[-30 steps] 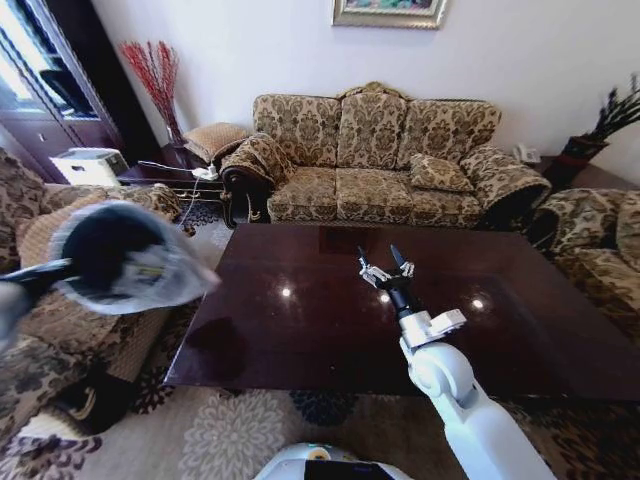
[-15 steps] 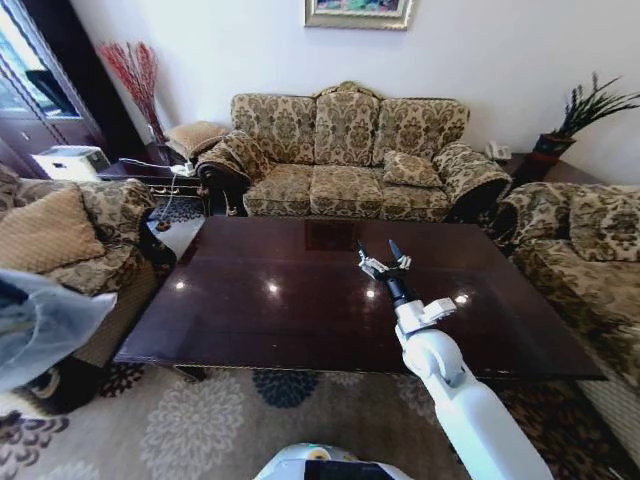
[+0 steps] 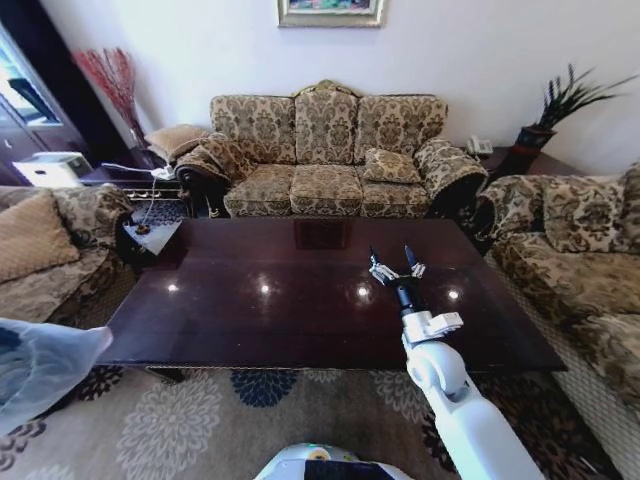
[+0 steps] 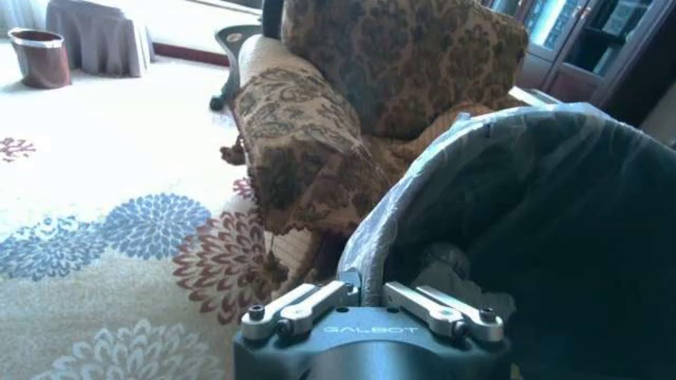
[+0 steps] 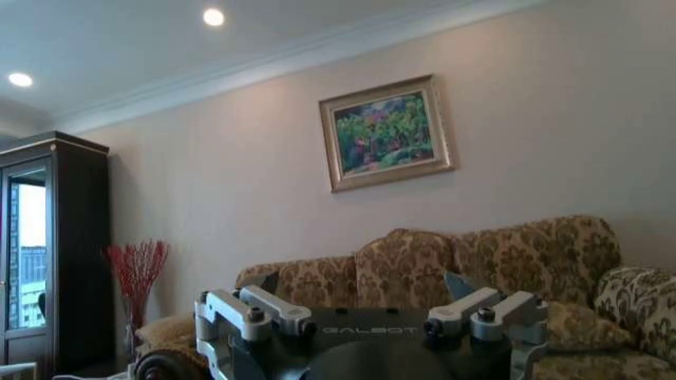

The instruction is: Move to the front of the table and place the trash on the table into the trash bin.

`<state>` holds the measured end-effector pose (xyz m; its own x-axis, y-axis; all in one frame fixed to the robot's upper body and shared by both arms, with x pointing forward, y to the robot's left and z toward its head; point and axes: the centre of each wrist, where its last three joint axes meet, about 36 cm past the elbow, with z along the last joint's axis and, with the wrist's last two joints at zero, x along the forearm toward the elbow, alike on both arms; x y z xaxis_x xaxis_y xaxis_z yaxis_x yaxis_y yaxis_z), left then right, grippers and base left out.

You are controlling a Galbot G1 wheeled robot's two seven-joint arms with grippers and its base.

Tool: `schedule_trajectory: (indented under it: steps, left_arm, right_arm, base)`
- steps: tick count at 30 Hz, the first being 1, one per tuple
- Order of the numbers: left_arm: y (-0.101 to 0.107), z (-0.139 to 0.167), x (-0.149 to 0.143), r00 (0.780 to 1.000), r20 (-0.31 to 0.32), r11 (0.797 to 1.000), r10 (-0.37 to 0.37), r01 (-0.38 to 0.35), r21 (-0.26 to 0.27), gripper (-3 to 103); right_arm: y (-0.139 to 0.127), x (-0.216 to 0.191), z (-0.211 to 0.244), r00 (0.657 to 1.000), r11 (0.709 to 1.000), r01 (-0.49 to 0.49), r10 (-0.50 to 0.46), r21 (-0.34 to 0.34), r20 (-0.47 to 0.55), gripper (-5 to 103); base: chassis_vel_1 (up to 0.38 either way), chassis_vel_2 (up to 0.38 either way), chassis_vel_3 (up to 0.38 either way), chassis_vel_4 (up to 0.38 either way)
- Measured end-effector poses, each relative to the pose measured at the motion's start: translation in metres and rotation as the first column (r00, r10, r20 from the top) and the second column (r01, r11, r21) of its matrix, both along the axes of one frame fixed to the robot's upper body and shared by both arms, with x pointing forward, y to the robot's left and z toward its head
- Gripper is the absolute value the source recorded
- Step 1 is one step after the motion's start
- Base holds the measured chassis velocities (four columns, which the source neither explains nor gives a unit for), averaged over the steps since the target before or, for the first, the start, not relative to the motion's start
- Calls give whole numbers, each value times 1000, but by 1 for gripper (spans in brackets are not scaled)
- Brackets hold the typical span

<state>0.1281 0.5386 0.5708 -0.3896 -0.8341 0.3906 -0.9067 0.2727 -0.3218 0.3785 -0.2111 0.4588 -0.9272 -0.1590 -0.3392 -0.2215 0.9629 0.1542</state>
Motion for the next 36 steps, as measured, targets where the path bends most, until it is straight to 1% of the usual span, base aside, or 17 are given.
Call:
schedule_trajectory:
  steps: [3,6,7,9,10,14,15,17,20,21,23,24,26,28,31,34,36]
  left_arm:
    - [3,-4,0,1000,2,1000,14,-14,-3,0]
    - [18,-22,-7,995,-16,995,101,-101,-18,0]
    - [18,-22,-7,995,-16,995,101,-101,-18,0]
    - [34,-37,-19,984,-31,984,174,-175,-30,0]
    - [34,-37,-19,984,-31,984,174,-175,-30,0]
    - [62,-65,-42,952,-72,952,299,-303,-53,0]
    - [62,-65,-42,952,-72,952,299,-303,-53,0]
    - [77,-91,-55,931,-114,929,347,-358,-95,0]
    - [82,-110,-59,920,-145,916,365,-382,-119,0]
    - [86,-138,-63,909,-184,900,374,-404,-167,0]
    - [86,-168,-61,907,-214,880,364,-410,-239,0]
    - [86,-168,-61,907,-214,880,364,-410,-239,0]
    - [79,-205,-56,912,-252,863,325,-394,-315,0]
    - [76,-217,-55,914,-263,860,308,-386,-334,0]
    - [55,-274,-44,920,-325,846,218,-345,-407,0]
    - [46,-298,-40,923,-344,838,172,-321,-442,0]
    - [34,-320,-34,937,-335,827,98,-263,-496,0]
  right_arm:
    - [0,-2,-2,1000,1000,10,-10,-17,-12,100]
    - [-3,-6,-7,999,998,30,-32,-57,-40,100]
    - [-3,-6,-7,999,998,30,-32,-57,-40,100]
    - [-3,-7,-12,997,997,42,-45,-71,-55,100]
    - [-3,-7,-12,997,997,42,-45,-71,-55,100]
    - [2,-9,-19,995,997,40,-46,-70,-83,100]
    - [2,-9,-19,995,997,40,-46,-70,-83,100]
    - [5,-10,-22,995,997,35,-41,-66,-95,100]
    - [6,-11,-23,994,997,35,-41,-63,-99,100]
    - [6,-12,-23,994,998,35,-41,-60,-104,100]
    - [7,-14,-23,993,998,32,-38,-58,-107,100]
    - [7,-14,-23,993,998,32,-38,-58,-107,100]
    - [6,-17,-21,993,998,29,-36,-61,-109,100]
    - [5,-19,-20,993,998,28,-35,-62,-109,100]
    - [0,-27,-15,993,997,32,-39,-68,-109,100]
    - [-3,-32,-12,993,997,40,-48,-73,-109,100]
    - [-11,-39,-8,991,994,63,-73,-84,-113,100]
  base:
    - [30,28,-12,-5]
    - [0,0,0,0]
    - [0,0,0,0]
    - [0,0,0,0]
    - [0,0,0,0]
    - [0,0,0,0]
    - [0,0,0,0]
    - [0,0,0,0]
    - [0,0,0,0]
    - [0,0,0,0]
    - [0,0,0,0]
    - [0,0,0,0]
    - [0,0,0,0]
    - [0,0,0,0]
    - [0,0,0,0]
    - [0,0,0,0]
    - [0,0,0,0]
